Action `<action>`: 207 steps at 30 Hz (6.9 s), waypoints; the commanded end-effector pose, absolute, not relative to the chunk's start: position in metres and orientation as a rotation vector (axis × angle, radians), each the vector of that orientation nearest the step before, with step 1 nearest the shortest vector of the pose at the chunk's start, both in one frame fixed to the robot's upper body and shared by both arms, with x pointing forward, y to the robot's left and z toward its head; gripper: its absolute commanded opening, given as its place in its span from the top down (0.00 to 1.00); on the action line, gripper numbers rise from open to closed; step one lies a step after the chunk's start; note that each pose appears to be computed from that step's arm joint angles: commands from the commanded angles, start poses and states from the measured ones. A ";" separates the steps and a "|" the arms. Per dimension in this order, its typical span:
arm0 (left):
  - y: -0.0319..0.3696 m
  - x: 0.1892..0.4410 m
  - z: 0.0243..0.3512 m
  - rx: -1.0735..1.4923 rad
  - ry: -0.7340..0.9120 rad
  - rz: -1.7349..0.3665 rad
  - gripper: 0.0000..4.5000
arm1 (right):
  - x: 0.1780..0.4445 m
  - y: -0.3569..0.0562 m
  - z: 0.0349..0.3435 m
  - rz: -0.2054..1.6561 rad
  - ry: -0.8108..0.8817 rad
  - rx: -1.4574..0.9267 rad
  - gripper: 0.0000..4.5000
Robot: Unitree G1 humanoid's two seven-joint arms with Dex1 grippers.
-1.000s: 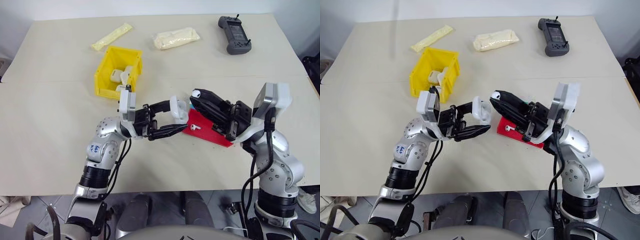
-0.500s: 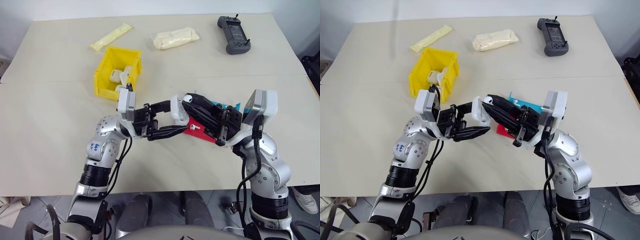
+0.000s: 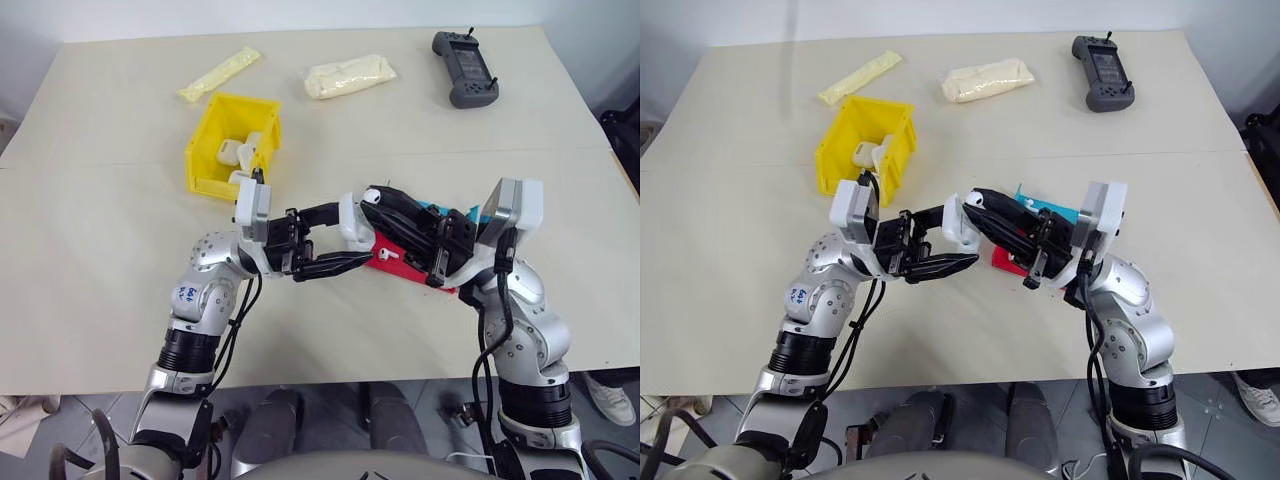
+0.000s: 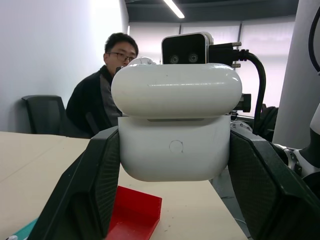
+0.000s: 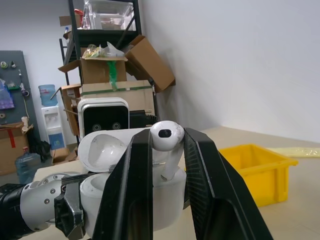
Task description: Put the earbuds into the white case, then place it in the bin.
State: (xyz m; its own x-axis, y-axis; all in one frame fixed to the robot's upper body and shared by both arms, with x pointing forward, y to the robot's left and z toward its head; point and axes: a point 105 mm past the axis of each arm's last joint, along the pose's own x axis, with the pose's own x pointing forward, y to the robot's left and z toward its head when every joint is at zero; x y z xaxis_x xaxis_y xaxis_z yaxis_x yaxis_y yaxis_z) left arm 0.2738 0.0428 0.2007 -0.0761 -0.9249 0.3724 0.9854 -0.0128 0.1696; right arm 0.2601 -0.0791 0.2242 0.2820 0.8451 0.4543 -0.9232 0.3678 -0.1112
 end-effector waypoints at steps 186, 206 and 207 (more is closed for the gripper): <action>0.079 0.264 0.183 -0.011 -0.513 -1.348 0.38 | 0.427 -0.122 0.165 1.010 0.737 -1.021 0.89; 0.068 0.272 0.188 -0.029 -0.481 -1.440 0.38 | 0.387 -0.169 0.237 1.016 0.296 -0.575 0.89; 0.068 0.272 0.189 -0.038 -0.479 -1.451 0.38 | 0.376 -0.170 0.235 1.033 0.242 -0.550 0.89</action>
State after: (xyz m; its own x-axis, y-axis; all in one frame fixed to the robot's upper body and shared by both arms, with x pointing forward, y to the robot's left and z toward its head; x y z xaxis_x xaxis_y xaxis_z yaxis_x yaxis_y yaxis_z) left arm 0.2739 0.0676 0.1830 0.0693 -0.9463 0.3158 0.9536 0.1557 0.2575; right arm 0.3902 -0.1761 0.2110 0.4991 0.6745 -0.5440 -0.8657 0.4164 -0.2779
